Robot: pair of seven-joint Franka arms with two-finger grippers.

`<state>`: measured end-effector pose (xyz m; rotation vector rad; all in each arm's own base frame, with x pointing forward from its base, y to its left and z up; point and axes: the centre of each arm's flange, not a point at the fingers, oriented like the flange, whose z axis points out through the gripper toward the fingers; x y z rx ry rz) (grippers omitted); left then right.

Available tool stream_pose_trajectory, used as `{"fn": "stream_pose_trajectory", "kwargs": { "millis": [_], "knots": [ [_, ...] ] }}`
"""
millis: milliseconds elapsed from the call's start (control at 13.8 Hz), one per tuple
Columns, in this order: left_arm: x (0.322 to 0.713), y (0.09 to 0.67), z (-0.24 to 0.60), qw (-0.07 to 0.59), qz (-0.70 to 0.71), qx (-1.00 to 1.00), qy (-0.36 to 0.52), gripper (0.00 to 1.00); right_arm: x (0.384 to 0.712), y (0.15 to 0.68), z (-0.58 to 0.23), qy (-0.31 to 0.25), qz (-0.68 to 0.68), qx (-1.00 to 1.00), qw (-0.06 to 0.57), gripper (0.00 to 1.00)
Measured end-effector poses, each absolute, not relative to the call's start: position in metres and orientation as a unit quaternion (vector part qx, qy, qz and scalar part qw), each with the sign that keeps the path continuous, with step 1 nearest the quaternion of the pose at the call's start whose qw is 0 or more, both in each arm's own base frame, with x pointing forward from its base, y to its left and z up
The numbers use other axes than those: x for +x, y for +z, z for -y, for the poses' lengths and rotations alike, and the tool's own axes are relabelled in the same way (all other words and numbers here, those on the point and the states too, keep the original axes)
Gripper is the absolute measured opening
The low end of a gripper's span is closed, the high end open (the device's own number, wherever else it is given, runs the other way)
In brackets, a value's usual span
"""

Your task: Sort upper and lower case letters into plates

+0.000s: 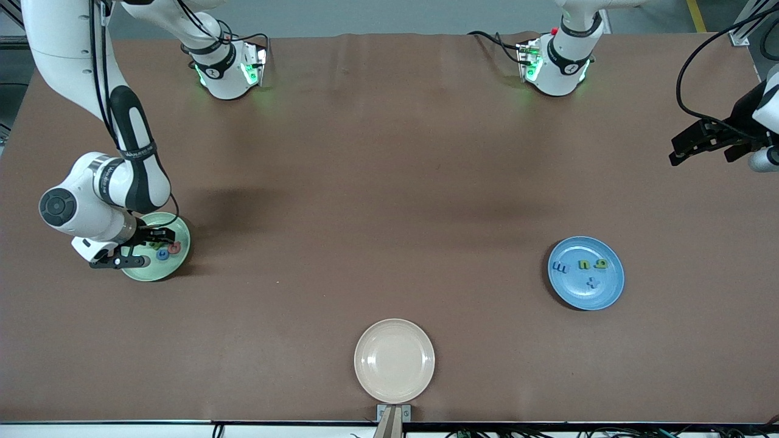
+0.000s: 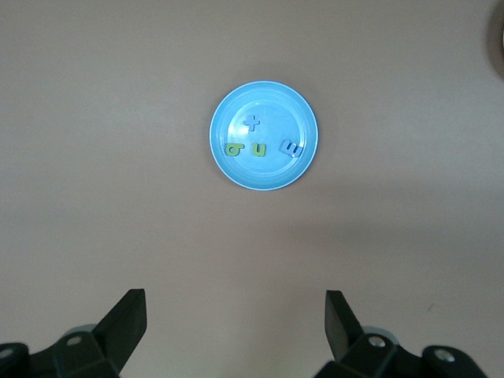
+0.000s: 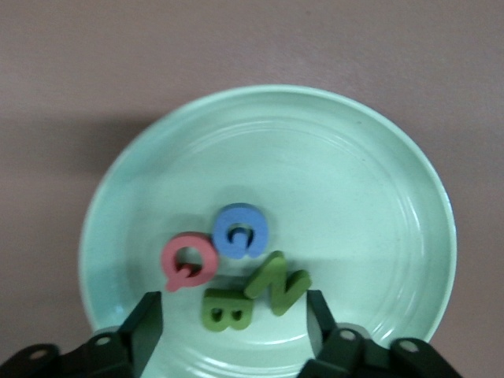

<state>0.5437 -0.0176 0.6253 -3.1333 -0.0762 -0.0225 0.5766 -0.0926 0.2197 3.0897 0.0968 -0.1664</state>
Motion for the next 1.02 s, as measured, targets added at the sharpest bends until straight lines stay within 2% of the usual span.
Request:
{"fn": "stream_pose_trajectory", "kwargs": {
  "millis": [73, 145, 581, 799, 1017],
  "knots": [
    [0.544, 0.625, 0.018, 0.004, 0.024, -1.000, -0.007, 1.00, 0.580, 0.239, 0.082, -0.054, -0.028, 0.998, 0.012, 0.99],
    [0.545, 0.624, 0.018, 0.004, 0.024, -1.000, -0.006, 1.00, 0.582, 0.262, 0.071, -0.055, -0.016, 0.998, 0.000, 1.00],
    [0.544, 0.624, 0.016, 0.004, 0.025, -1.000, -0.003, 1.00, 0.565, 0.395, -0.021, -0.063, 0.063, 0.995, -0.050, 1.00],
    [0.544, 0.624, 0.016, 0.004, 0.025, -1.000, -0.002, 1.00, 0.559, 0.464, -0.021, -0.081, 0.059, 0.994, -0.047, 1.00],
    [0.545, 0.623, 0.016, 0.004, 0.025, -1.000, -0.001, 1.00, 0.560, 0.535, -0.019, -0.074, 0.064, 0.995, -0.031, 1.00]
  ]
}}
